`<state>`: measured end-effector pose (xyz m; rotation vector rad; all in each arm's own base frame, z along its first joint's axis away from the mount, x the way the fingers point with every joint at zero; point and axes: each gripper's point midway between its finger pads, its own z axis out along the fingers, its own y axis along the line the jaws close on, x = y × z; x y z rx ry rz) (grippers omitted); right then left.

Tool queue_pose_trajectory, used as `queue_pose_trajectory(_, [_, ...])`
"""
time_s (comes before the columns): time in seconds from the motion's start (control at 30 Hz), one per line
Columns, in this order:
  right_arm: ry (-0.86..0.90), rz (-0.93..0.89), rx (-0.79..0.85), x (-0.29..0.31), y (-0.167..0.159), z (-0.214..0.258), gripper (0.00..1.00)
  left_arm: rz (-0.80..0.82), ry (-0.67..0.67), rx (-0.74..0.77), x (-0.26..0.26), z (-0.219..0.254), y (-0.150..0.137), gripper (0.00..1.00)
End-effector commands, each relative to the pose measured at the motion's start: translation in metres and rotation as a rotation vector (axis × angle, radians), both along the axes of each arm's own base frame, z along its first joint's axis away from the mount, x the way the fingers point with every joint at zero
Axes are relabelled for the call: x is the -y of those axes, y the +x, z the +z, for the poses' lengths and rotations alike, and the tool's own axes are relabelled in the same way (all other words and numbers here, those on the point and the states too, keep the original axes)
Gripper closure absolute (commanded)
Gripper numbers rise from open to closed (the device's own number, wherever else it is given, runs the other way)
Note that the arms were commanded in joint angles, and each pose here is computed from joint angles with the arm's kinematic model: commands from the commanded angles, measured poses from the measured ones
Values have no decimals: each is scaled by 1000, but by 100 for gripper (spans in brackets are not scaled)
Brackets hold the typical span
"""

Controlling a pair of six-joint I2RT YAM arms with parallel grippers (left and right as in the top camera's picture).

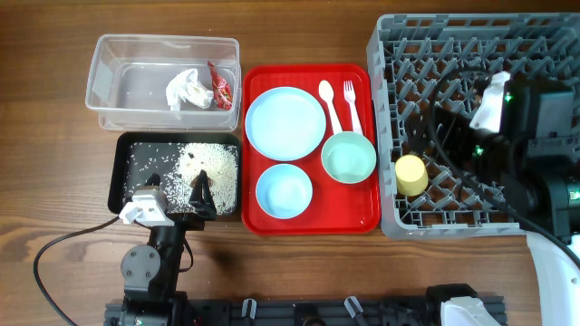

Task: Sort waste into correct bins and load items into the dishwasher rack
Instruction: 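Reach the right gripper to the light-blue bowl on the red tray, then lift the light-blue bowl and place it in the dish rack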

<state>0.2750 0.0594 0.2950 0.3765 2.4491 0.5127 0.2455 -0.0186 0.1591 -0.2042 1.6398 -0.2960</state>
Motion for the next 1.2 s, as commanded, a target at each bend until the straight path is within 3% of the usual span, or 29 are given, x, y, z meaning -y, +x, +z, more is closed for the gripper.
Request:
queue_pose_trajectory(0.0, [175,327,77,-68,-2,21,0,23,9,9,-5,0,0,0])
queue_pose_trajectory(0.17, [-181,591,-234,-147,-42,-84,5,23,9,9,-5,0,0,0])
queue_pose_trajectory(0.43, [-287,673,-510,-177,-35,-225,12,23,9,9,-5,0,0,0])
queue_pose_trajectory(0.57, [-322,667,-587,-177,-33,-262,52,23,9,9,-5,0,0,0])
queue_pose_trajectory(0.6, [-328,664,-605,-177,-34,-269,75,23,9,9,-5,0,0,0])
queue_pose_trajectory(0.63, [-330,656,-619,-176,-35,-273,83,23,9,9,-5,0,0,0])
queue_pose_trajectory(0.7, [-330,656,-616,-176,-35,-272,96,23,9,9,-5,0,0,0])
queue_pose_trajectory(0.87, [-330,605,-454,-173,-19,-225,96,23,9,9,-5,0,0,0])
queue_pose_trajectory(1.0, [-295,557,-190,-160,-15,-136,96,23,9,9,-5,0,0,0])
queue_pose_trajectory(1.03, [-373,424,-85,-130,-4,-107,96,23,9,9,-5,0,0,0])
queue_pose_trajectory(1.1, [-597,-109,102,-18,12,-45,96,23,9,9,-5,0,0,0])
queue_pose_trajectory(1.17, [-697,-328,177,35,12,-15,96,23,9,9,-5,0,0,0])
